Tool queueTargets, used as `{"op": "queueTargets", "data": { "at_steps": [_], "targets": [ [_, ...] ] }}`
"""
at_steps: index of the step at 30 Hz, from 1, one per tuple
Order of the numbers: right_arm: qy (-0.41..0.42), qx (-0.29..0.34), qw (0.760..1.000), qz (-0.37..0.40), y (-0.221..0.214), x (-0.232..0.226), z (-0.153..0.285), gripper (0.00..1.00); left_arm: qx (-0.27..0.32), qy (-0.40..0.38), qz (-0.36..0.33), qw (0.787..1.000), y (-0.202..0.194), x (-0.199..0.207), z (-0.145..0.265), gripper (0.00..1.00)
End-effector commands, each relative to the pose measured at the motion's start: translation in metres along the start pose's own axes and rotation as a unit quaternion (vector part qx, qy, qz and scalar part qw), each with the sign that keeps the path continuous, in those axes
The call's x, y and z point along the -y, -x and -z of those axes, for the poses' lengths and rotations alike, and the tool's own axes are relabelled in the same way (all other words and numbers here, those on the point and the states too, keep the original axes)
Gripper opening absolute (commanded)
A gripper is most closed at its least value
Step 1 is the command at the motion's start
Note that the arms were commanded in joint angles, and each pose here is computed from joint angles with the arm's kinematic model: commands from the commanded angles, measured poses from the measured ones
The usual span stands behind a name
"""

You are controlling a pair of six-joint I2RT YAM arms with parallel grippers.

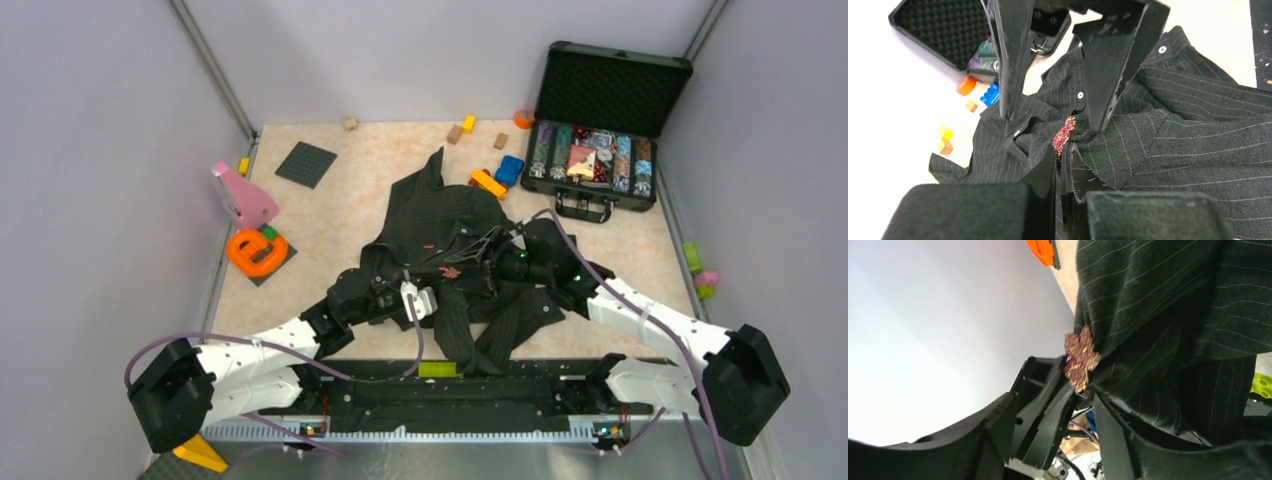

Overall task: Remove the brooch from the garment
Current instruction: Remove the brooch from the clothes.

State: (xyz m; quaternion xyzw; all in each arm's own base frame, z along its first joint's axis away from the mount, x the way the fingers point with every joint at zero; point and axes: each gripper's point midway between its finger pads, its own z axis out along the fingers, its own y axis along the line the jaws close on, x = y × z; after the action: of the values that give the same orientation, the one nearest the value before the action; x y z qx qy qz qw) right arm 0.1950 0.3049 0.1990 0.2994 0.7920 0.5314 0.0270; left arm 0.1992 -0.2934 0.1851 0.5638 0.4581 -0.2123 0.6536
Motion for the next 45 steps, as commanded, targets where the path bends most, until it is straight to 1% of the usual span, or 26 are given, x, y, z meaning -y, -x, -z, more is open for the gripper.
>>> {"op": "queueTargets", "data": {
  "at_steps": [1, 2, 3, 5, 7, 8, 9, 10, 11, 13, 14, 15, 16, 18, 19, 20, 22, 25, 27, 29, 31, 37, 40, 42, 44, 45],
  "targets": [
    [0.014, 0.035, 0.999, 0.024, 0.007, -0.01, 0.016, 0.63, 0.011, 0.036, 0.009, 0.999, 0.013, -0.019, -0.003, 0.0],
    [0.005, 0.056, 0.997, 0.046, 0.014, -0.007, 0.02, 0.65, 0.009, 0.047, 0.019, 0.999, 0.014, -0.022, -0.002, 0.0],
    [-0.006, 0.08, 0.993, 0.084, 0.021, -0.004, 0.025, 0.67, 0.009, 0.06, 0.04, 0.997, 0.015, -0.025, 0.001, 0.0],
    [-0.016, 0.12, 0.978, 0.17, 0.033, -0.006, 0.035, 0.68, 0.015, 0.082, 0.062, 0.995, 0.018, -0.031, 0.005, 0.0],
    [0.008, 0.137, 0.945, 0.297, 0.035, -0.019, 0.046, 0.68, 0.028, 0.084, 0.075, 0.993, 0.024, -0.032, 0.008, 0.0],
    [0.026, 0.135, 0.917, 0.375, 0.033, -0.023, 0.05, 0.67, 0.035, 0.078, 0.084, 0.993, 0.028, -0.03, 0.009, 0.0],
    [0.052, 0.131, 0.878, 0.457, 0.028, -0.03, 0.054, 0.67, 0.043, 0.073, 0.096, 0.992, 0.034, -0.031, 0.009, 0.0],
    [0.074, 0.128, 0.842, 0.518, 0.024, -0.035, 0.059, 0.67, 0.051, 0.066, 0.109, 0.99, 0.04, -0.03, 0.009, 0.0],
    [0.094, 0.132, 0.803, 0.573, 0.021, -0.04, 0.064, 0.64, 0.059, 0.056, 0.126, 0.989, 0.047, -0.028, 0.009, 0.0],
    [0.121, 0.147, 0.73, 0.656, 0.018, -0.046, 0.072, 0.58, 0.069, 0.033, 0.168, 0.983, 0.061, -0.024, 0.009, 0.0],
    [0.138, 0.149, 0.688, 0.697, 0.014, -0.049, 0.076, 0.55, 0.075, 0.017, 0.191, 0.979, 0.068, -0.02, 0.008, 0.0],
    [0.161, 0.138, 0.643, 0.736, 0.005, -0.048, 0.078, 0.47, 0.084, -0.005, 0.206, 0.975, 0.076, -0.015, 0.007, 0.0],
    [0.177, 0.133, 0.594, 0.773, -0.001, -0.047, 0.08, 0.42, 0.092, -0.025, 0.216, 0.972, 0.082, -0.01, 0.007, 0.0],
    [0.205, 0.124, 0.512, 0.825, -0.011, -0.045, 0.084, 0.38, 0.105, -0.038, 0.233, 0.966, 0.092, -0.008, 0.007, 0.0],
    [0.217, 0.116, 0.478, 0.843, -0.016, -0.042, 0.084, 0.37, 0.105, -0.038, 0.241, 0.964, 0.094, -0.009, 0.007, 0.0],
    [0.224, 0.108, 0.452, 0.857, -0.02, -0.037, 0.084, 0.37, 0.096, -0.035, 0.25, 0.963, 0.093, -0.01, 0.008, 0.0],
    [0.225, 0.095, 0.418, 0.875, -0.021, -0.031, 0.082, 0.39, 0.088, -0.041, 0.254, 0.962, 0.094, -0.009, 0.008, 0.0],
    [0.236, 0.077, 0.38, 0.891, -0.027, -0.025, 0.08, 0.39, 0.086, -0.05, 0.255, 0.962, 0.097, -0.007, 0.008, 0.0],
    [0.255, 0.071, 0.359, 0.895, -0.033, -0.025, 0.081, 0.37, 0.085, -0.054, 0.256, 0.961, 0.097, -0.006, 0.008, 0.0],
    [0.263, 0.076, 0.35, 0.896, -0.035, -0.028, 0.08, 0.37, 0.084, -0.056, 0.254, 0.962, 0.097, -0.006, 0.006, 0.0],
    [0.27, 0.073, 0.345, 0.896, -0.039, -0.03, 0.078, 0.36, 0.082, -0.059, 0.251, 0.963, 0.097, -0.006, 0.005, 0.0],
    [0.265, 0.048, 0.345, 0.899, -0.043, -0.029, 0.065, 0.31, 0.078, -0.059, 0.245, 0.965, 0.096, -0.007, 0.004, 0.0],
    [0.261, 0.045, 0.346, 0.9, -0.044, -0.028, 0.06, 0.3, 0.08, -0.06, 0.241, 0.965, 0.097, -0.007, 0.005, 0.0],
    [0.264, 0.046, 0.345, 0.9, -0.046, -0.029, 0.059, 0.25, 0.08, -0.063, 0.24, 0.965, 0.097, -0.006, 0.006, 0.0],
    [0.27, 0.049, 0.347, 0.897, -0.048, -0.033, 0.059, 0.16, 0.079, -0.066, 0.239, 0.966, 0.096, -0.005, 0.005, 0.0],
    [0.272, 0.051, 0.349, 0.895, -0.048, -0.035, 0.059, 0.12, 0.079, -0.068, 0.238, 0.966, 0.096, -0.004, 0.005, 0.0]
  ]
}}
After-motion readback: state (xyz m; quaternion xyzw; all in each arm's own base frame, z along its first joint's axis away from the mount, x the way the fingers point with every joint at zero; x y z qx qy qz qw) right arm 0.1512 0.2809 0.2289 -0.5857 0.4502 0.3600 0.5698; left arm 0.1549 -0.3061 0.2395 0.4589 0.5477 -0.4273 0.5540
